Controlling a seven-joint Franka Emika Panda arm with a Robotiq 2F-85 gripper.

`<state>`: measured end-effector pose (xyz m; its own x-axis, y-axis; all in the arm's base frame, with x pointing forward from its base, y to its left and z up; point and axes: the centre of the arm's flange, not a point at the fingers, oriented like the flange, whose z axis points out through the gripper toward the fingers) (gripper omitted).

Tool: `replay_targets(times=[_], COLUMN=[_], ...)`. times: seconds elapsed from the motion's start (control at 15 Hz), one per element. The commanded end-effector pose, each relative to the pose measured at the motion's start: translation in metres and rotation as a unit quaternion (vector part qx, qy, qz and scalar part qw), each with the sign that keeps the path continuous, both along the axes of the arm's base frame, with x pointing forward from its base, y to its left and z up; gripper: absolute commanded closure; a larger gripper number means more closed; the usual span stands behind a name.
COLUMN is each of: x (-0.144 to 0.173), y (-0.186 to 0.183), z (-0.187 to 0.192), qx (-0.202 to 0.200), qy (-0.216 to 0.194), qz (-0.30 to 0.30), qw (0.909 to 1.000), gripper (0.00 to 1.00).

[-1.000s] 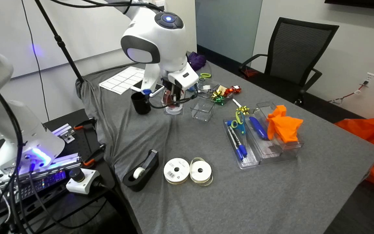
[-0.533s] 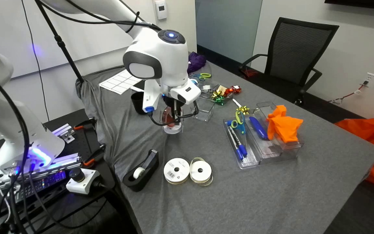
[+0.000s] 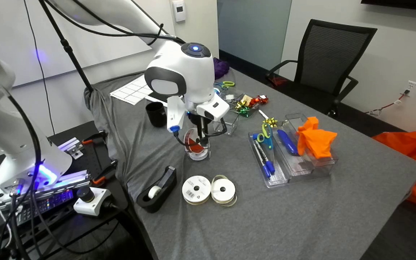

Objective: Put the circular object inside the transparent box

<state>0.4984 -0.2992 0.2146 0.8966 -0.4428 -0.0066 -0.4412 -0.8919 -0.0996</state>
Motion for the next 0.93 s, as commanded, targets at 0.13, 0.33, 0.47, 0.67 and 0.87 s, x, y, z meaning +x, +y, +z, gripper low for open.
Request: replay_targets(times=[0.13,0.33,0.47,0.67,0.87], x=[0.008,0.007,0.004,0.002,0.004], y=[-0.007,-0.002,0.003,0.013,0.017], z=[0.009,0.019,0.03,0.052,0.07], qx=[0.009,0.007,0.013,0.03,0.035], qy=[-0.022,-0.03,-0.032,-0.038,-0.038], qz=[0.003,-0.002,-0.005,-0.01,-0.014], qw=[0.9997,0.9995,0.9994,0.9988,0.9986], gripper=[0.22,0.02,0.0,0.0,0.0])
